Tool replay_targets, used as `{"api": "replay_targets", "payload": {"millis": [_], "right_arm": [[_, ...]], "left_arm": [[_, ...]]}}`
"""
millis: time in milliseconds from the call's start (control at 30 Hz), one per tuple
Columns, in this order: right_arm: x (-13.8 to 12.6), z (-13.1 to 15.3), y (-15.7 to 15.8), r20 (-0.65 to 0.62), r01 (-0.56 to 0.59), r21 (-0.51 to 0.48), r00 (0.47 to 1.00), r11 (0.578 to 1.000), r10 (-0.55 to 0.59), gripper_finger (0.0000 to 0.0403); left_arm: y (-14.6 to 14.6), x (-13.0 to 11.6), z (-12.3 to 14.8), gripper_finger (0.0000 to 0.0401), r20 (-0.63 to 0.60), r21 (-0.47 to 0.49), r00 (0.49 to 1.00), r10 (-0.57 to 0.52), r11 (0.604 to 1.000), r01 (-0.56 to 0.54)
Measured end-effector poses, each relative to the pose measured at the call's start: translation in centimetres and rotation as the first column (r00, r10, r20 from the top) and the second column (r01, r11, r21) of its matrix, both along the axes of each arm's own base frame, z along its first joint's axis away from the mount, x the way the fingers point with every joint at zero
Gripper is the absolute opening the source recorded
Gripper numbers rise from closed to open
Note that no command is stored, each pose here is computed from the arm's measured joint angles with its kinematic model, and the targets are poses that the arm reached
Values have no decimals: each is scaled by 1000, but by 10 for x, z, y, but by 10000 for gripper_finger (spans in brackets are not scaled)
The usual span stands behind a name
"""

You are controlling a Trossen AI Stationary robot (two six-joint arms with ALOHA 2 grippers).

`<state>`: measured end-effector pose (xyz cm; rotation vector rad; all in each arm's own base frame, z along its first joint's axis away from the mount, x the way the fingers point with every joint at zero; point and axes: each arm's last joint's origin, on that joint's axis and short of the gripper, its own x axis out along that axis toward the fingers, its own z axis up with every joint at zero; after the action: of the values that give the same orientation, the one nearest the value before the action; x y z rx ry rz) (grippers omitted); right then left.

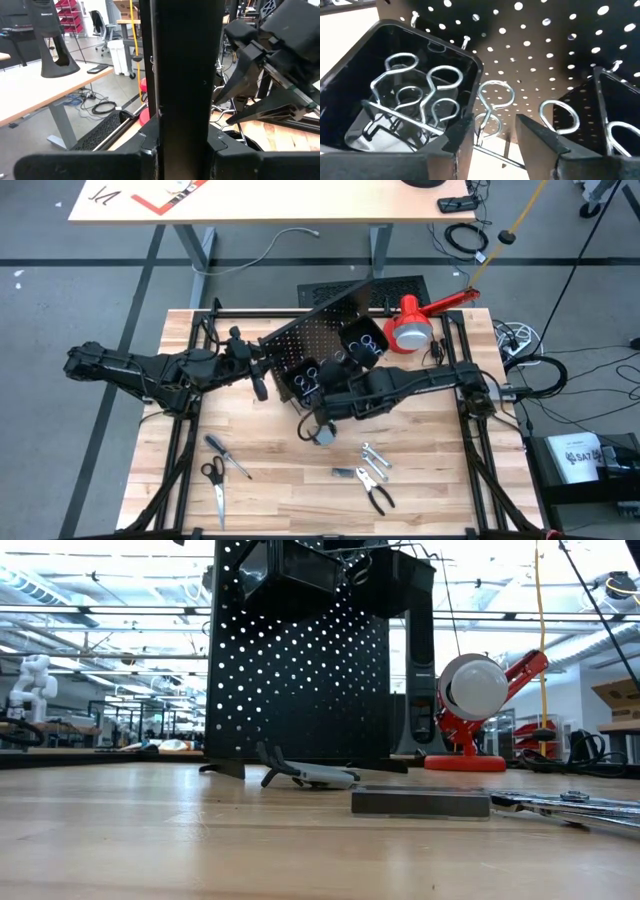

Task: Hang tools onto peg board
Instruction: Assemble the tool holder on the pegboard

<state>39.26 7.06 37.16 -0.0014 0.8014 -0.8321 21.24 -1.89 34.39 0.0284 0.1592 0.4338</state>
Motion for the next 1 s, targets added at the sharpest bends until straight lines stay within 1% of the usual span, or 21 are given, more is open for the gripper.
{"api": "replay_targets", "payload": {"millis": [67,133,200,267,333,433,567,767,900,1000], "right_arm": [[1,0,-3,-2,3,17,1000,1000,-3,130],[1,0,-6,-3,4,33,1000,999,-4,108],[2,0,-6,-6,-3,41,1000,999,3,73],[2,0,-5,-12,-13,41,1000,999,13,28],[2,0,-4,-13,-24,29,1000,999,24,11],[3,1,0,-5,-38,6,999,999,38,5],[2,3,11,0,-67,-61,998,996,67,3],[-2,5,26,26,-73,-106,997,992,76,2],[-5,7,36,63,-63,-159,995,985,74,2],[-5,8,39,58,-80,-174,994,982,91,1]], "left_arm": [[0,0,0,69,3,0,1000,1,1000,-1],[0,0,0,69,4,0,1000,1,1000,-1],[0,0,0,69,4,0,1000,1,1000,-1],[0,0,0,69,5,0,1000,1,1000,-1],[0,0,0,69,5,-1,1000,1,1000,-1],[0,0,0,69,5,0,1000,1,1000,-1],[0,0,0,69,4,-1,1000,-2,1000,2],[0,0,0,69,4,-2,1000,-4,1000,4],[0,0,0,69,4,-2,1000,-4,1000,4],[0,0,0,69,4,-1,1000,-4,1000,4]]}}
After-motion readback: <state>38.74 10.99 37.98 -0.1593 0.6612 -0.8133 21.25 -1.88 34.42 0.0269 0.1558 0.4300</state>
